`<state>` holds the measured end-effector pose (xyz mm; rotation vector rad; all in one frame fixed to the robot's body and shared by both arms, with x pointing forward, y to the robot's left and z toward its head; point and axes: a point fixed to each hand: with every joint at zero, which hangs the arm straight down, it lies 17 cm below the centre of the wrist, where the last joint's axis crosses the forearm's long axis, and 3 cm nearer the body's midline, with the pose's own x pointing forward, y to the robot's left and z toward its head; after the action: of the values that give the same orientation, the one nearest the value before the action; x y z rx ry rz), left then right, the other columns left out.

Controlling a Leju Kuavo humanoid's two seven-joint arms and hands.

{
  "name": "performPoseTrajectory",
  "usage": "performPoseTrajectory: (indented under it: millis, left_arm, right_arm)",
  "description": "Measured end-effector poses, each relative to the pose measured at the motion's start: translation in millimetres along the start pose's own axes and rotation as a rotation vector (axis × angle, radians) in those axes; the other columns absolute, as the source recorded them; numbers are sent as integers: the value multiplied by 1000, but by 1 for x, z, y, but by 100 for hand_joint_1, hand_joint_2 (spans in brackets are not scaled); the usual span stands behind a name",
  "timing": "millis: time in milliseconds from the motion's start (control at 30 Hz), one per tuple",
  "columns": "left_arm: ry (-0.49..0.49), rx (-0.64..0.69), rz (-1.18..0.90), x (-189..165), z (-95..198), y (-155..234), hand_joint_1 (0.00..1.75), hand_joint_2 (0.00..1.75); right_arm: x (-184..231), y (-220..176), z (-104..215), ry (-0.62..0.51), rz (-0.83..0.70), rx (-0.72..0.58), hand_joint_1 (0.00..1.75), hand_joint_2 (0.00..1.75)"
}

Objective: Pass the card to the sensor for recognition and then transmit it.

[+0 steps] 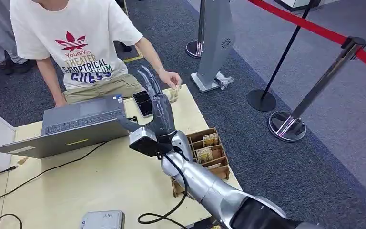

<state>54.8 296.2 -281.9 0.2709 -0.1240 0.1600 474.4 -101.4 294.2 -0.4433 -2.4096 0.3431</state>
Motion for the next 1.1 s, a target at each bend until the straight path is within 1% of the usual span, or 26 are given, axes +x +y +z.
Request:
performPoseTrajectory:
  millis: [167,200,233,267,300,367,467,500,533,600,633,667,700,767,800,833,867,900,967,1000,1033,1100]
  left_arm:
    - [11,2,14,-2,0,0,0,0]
    - [14,2,16,-3,0,1,0,0]
    - [16,2,19,-3,0,1,0,0]
    - [17,2,21,-4,0,1,0,0]
    - [19,2,25,-4,0,1,0,0]
    - [23,3,33,-6,0,1,0,0]
    - [22,3,38,-7,0,2,0,0]
    - [21,3,38,-8,0,2,0,0]
    - [21,3,38,-8,0,2,0,0]
    - [22,2,39,-8,0,2,0,0]
    - [23,1,39,-9,0,2,0,0]
    - [24,0,39,-10,0,1,0,0]
    - [26,-1,39,-11,0,1,0,0]
    - [29,-4,45,-12,0,1,0,0]
    - [31,-3,51,-13,0,1,0,0]
    - [34,-3,56,-14,0,1,0,0]
    - [36,-2,62,-15,0,2,0,0]
    - [37,-1,71,-16,0,2,0,0]
    - [34,0,78,-16,0,3,0,0]
    - [33,0,80,-16,0,2,0,0]
    - [32,0,80,-16,0,2,0,0]
    - [30,1,85,-17,0,3,0,0]
  right_arm:
    - [14,-20,10,-54,32,-22,3,175]
    - [15,-24,14,-62,48,-17,12,175]
    - [15,-26,19,-64,55,-15,14,175]
    - [15,-29,23,-65,65,-13,21,175]
    - [14,-32,27,-67,78,-9,35,175]
    - [11,-38,36,-65,103,-1,45,175]
    - [3,-48,53,-49,156,13,52,175]
    - [0,-51,58,-41,172,17,65,175]
    - [-3,-54,64,-32,185,21,80,175]
    - [-9,-62,74,-16,216,29,98,175]
    - [-13,-65,81,-5,233,36,96,175]
    - [-16,-70,87,5,245,39,87,175]
    - [-19,-73,93,16,254,45,126,175]
    - [-27,-80,104,34,280,60,129,175]
    - [-30,-83,109,47,288,67,126,175]
    - [-32,-84,115,56,293,75,129,175]
    - [-34,-86,120,65,302,84,127,175]
    - [-36,-87,123,73,313,93,106,175]
    - [-38,-88,127,81,326,105,99,175]
    - [-39,-89,128,84,333,110,82,175]
    - [-40,-90,130,89,338,114,79,175]
    - [-43,-91,138,101,357,135,82,175]
